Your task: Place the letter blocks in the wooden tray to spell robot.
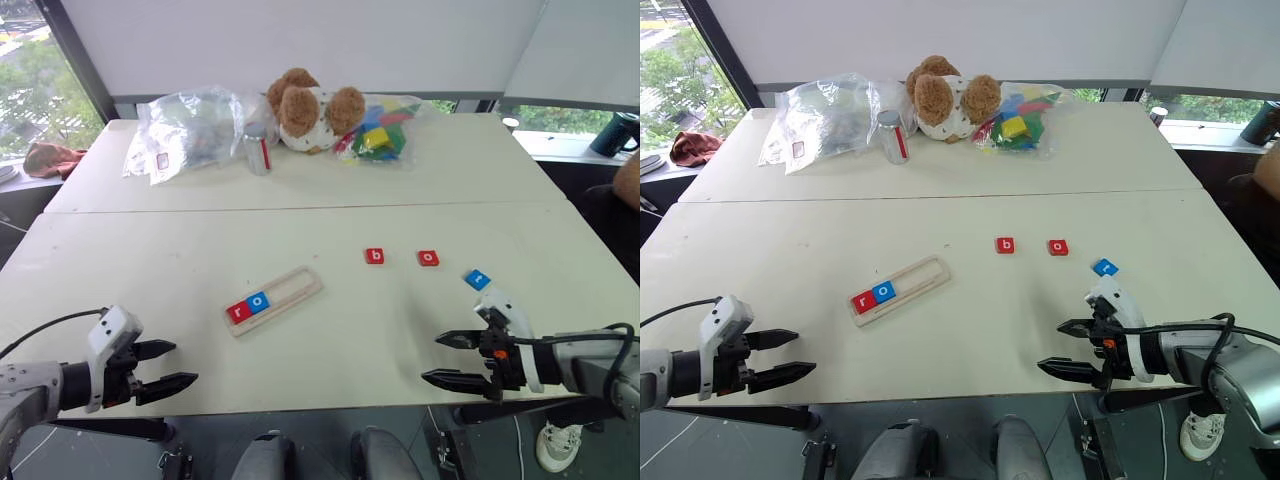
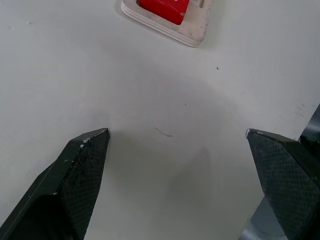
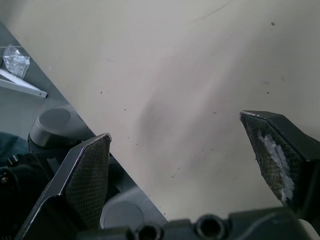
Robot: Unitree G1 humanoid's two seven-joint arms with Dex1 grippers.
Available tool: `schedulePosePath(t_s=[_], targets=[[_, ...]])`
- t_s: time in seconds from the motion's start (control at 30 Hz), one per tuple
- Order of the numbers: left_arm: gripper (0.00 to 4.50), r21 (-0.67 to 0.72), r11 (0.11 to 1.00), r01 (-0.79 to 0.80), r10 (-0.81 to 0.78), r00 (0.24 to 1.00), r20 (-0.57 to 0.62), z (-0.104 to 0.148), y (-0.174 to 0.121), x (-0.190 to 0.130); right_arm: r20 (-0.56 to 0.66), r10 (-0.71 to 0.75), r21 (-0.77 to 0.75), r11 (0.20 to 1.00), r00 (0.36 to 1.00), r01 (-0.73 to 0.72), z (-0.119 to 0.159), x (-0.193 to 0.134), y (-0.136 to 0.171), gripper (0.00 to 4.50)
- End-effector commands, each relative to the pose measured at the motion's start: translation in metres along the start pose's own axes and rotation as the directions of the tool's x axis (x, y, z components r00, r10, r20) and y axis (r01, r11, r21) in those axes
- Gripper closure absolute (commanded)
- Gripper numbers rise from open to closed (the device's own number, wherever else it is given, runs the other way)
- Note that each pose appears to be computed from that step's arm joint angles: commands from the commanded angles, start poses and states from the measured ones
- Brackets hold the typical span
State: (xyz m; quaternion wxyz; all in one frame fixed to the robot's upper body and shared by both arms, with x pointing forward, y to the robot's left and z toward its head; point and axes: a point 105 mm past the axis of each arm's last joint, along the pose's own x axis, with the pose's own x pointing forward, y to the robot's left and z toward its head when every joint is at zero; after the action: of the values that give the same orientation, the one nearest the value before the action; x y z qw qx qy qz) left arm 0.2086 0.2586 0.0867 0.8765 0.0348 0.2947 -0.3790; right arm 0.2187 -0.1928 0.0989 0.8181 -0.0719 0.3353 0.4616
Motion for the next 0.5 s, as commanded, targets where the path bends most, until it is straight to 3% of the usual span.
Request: schedulePosePath(t_s=[0.03,0.5], targets=[[0.00,0.043,0.999,-0.022,0.021,1.000,0.019,0.0068,0.0028,-0.0002,0.015,0.015,-0.039,0.999,1.000,-0.015,0.0067,0.0004,0.0030,0.02],[0.00,0.040,0.998,-0.052,0.051,0.998,0.033,0.0120,0.0095,-0.0037,0.008,0.001,-0.045,0.999,1.000,0.000,0.0065,0.0009,-0.0025,0.02]])
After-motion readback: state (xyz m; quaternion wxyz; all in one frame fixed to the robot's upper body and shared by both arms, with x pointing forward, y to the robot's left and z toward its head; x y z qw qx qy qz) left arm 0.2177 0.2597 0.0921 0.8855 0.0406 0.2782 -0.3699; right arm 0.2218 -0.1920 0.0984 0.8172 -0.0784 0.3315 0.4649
